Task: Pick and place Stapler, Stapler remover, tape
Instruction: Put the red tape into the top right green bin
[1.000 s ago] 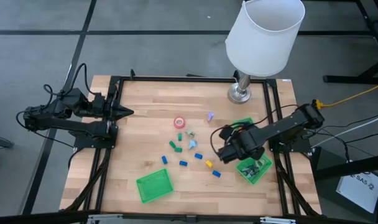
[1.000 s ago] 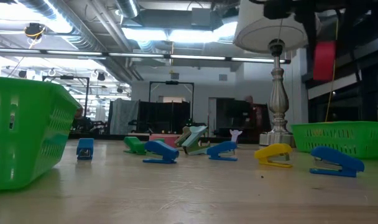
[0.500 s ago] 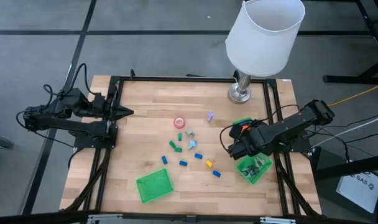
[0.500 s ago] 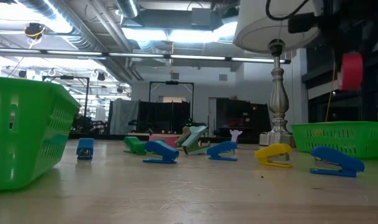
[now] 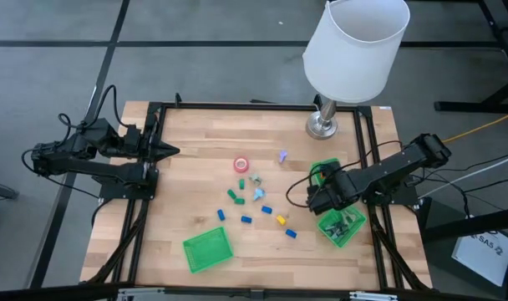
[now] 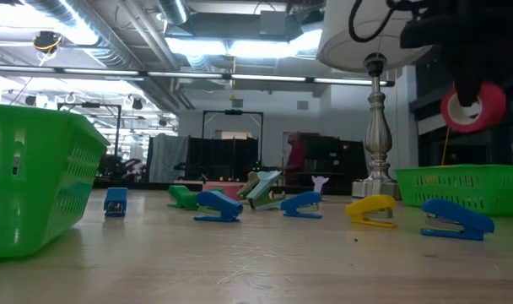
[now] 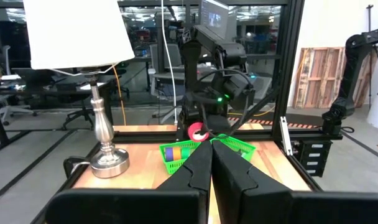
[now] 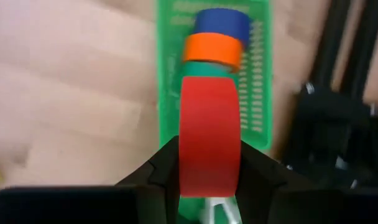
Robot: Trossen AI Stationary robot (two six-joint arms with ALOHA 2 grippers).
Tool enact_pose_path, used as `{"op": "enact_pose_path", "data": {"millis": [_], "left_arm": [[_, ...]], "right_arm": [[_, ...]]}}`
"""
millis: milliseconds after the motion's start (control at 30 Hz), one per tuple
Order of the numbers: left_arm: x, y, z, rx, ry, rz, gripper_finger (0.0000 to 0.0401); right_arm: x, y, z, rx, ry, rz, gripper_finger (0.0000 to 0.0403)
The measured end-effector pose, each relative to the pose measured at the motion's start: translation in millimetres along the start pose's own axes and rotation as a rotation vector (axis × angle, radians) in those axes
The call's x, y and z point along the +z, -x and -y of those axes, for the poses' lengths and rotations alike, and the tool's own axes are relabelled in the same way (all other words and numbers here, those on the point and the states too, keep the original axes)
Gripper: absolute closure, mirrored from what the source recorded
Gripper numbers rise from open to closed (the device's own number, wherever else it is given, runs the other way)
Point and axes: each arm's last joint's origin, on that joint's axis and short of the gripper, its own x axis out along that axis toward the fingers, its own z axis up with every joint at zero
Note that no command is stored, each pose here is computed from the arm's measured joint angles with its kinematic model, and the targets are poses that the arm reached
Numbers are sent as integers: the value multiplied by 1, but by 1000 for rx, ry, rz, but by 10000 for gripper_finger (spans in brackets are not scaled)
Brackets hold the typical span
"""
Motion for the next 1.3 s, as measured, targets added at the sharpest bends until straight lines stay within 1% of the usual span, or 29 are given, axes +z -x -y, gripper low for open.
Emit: {"op": "enact_pose_path", "data": {"millis": [67, 167, 267, 400, 500, 633, 967, 1100, 1300], "left_arm": [[0, 0, 0, 0, 0, 0, 395], [0, 0, 0, 0, 0, 0, 395], [0, 0, 0, 0, 0, 0, 395], [0, 0, 0, 0, 0, 0, 395], [0, 0, 0, 0, 0, 0, 395], [0, 0, 0, 0, 0, 0, 395], [0, 0, 0, 0, 0, 0, 395], [0, 0, 0, 0, 0, 0, 395], [0, 0, 0, 0, 0, 0, 395]], "right_arm": [[0, 0, 0, -5, 87, 1, 290], [1, 0, 4, -43, 119, 4, 290], [1, 0, 5, -56, 146, 5, 290], [-1, -2, 2, -54, 246, 3, 290], [-3, -5, -2, -71, 324, 1, 290], [-5, -10, -8, -104, 394, -2, 290], [-12, -27, -22, -200, 429, -14, 289], [-13, -30, -25, -220, 434, -15, 268], [-14, -30, -24, -223, 478, -47, 210]]}}
